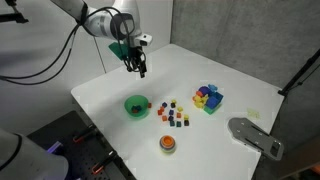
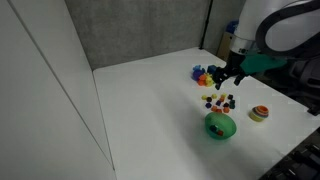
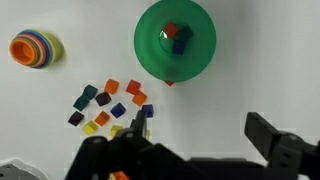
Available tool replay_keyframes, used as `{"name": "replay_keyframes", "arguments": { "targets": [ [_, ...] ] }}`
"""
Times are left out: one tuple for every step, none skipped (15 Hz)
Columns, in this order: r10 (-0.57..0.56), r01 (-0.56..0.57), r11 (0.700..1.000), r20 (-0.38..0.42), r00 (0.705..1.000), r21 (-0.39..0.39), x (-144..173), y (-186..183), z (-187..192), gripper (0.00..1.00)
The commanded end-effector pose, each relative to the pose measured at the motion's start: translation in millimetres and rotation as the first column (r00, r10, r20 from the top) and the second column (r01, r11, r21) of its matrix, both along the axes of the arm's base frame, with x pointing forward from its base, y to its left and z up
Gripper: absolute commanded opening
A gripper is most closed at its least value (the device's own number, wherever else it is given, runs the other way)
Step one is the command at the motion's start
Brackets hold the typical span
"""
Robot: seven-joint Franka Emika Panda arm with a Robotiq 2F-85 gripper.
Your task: Put a small orange block in the bowl
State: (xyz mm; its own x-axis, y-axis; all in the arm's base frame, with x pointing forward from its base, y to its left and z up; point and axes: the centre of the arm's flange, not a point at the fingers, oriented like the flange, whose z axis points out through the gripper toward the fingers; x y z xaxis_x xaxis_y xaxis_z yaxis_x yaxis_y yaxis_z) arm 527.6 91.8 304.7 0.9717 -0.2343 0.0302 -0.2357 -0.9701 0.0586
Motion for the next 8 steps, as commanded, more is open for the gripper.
{"name": "replay_keyframes", "arguments": {
  "targets": [
    [0.001, -0.001, 1.000, 0.002, 1.000, -0.002, 0.6, -0.7, -1.1, 1.00],
    [0.003, -0.003, 1.000, 0.003, 1.000, -0.003, 0.8, -0.2, -0.8, 1.00],
    [0.004, -0.004, 1.000, 0.005, 1.000, -0.003, 1.0, 0.9, -0.3, 1.00],
    [-0.019, 0.019, 1.000, -0.011, 1.000, 0.002, 11.6, -0.8, -5.9, 1.00],
    [-0.035, 0.035, 0.999, -0.016, 0.999, 0.010, 18.0, -4.0, -13.8, 1.00],
    [-0.045, 0.045, 0.999, -0.016, 0.999, 0.017, 21.2, -7.4, -20.2, 1.00],
    [-0.057, 0.058, 0.998, -0.024, 0.998, 0.026, 24.8, -11.6, -28.6, 1.00],
    [-0.071, 0.072, 0.997, -0.027, 0.997, 0.032, 28.6, -15.0, -36.3, 1.00]
  ]
}}
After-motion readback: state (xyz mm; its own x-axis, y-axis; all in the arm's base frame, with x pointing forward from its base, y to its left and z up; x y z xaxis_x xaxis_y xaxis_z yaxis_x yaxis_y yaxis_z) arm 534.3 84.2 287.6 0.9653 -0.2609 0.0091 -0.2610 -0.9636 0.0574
